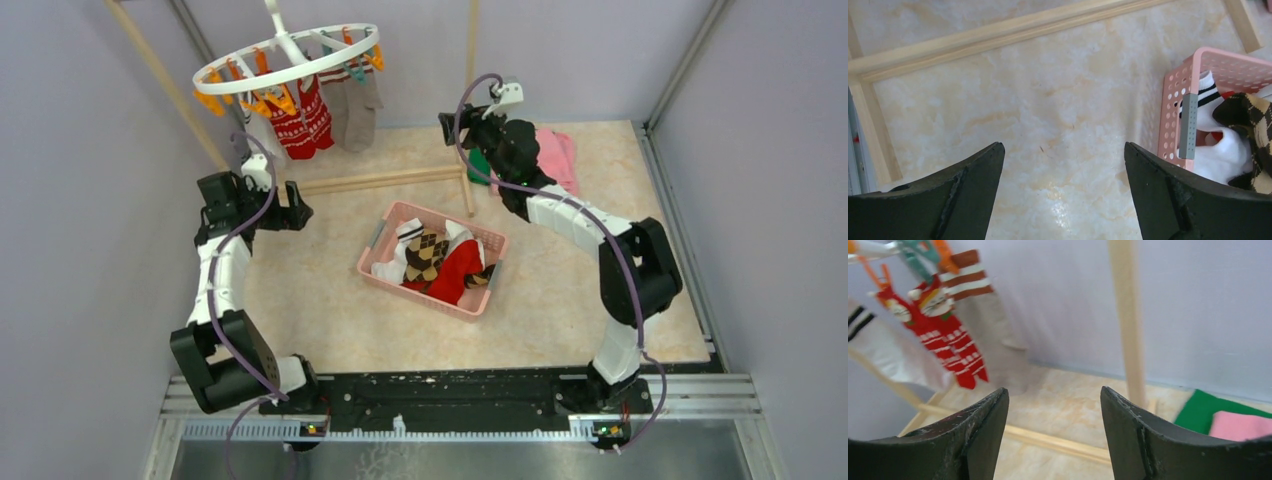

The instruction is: Remove the socks clipped to the hanger

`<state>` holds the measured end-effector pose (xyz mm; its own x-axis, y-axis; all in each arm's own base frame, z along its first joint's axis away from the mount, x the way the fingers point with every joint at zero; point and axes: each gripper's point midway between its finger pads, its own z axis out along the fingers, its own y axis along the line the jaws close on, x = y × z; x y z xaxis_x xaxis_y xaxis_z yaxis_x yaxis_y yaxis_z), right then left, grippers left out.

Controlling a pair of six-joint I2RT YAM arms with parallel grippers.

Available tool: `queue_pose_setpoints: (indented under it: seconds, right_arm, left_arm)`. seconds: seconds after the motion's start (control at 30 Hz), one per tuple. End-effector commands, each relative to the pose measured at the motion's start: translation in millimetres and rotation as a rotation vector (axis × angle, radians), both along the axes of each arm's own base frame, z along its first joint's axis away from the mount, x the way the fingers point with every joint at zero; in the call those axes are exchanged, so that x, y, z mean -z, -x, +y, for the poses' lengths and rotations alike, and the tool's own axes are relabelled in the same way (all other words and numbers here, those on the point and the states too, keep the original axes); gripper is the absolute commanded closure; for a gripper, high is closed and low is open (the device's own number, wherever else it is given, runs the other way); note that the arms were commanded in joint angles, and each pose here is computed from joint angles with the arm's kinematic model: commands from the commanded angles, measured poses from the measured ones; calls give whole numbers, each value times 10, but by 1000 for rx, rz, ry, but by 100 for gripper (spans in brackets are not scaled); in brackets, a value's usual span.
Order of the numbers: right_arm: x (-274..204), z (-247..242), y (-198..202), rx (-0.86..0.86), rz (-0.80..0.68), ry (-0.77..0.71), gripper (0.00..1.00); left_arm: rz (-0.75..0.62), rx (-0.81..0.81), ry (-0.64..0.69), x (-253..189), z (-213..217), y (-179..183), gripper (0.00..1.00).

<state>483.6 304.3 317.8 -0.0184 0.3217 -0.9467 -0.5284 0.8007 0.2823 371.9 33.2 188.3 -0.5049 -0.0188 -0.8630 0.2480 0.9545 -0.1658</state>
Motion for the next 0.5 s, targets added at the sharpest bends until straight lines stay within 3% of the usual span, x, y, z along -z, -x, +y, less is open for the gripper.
queue_pose_setpoints:
  seconds: [0.0,0.27,0.47]
  right_arm:
    - [87,-182,-320,195,22,52,27]
    - [329,-395,-901,327,47,73,27]
    - [232,-299,-1144,276,-29,14,46]
  left_arm:
    - [52,2,-33,115,65,188,4]
    - [97,-42,-39,205,281,332,4]
    - [103,-59,-48,212,312,395,3]
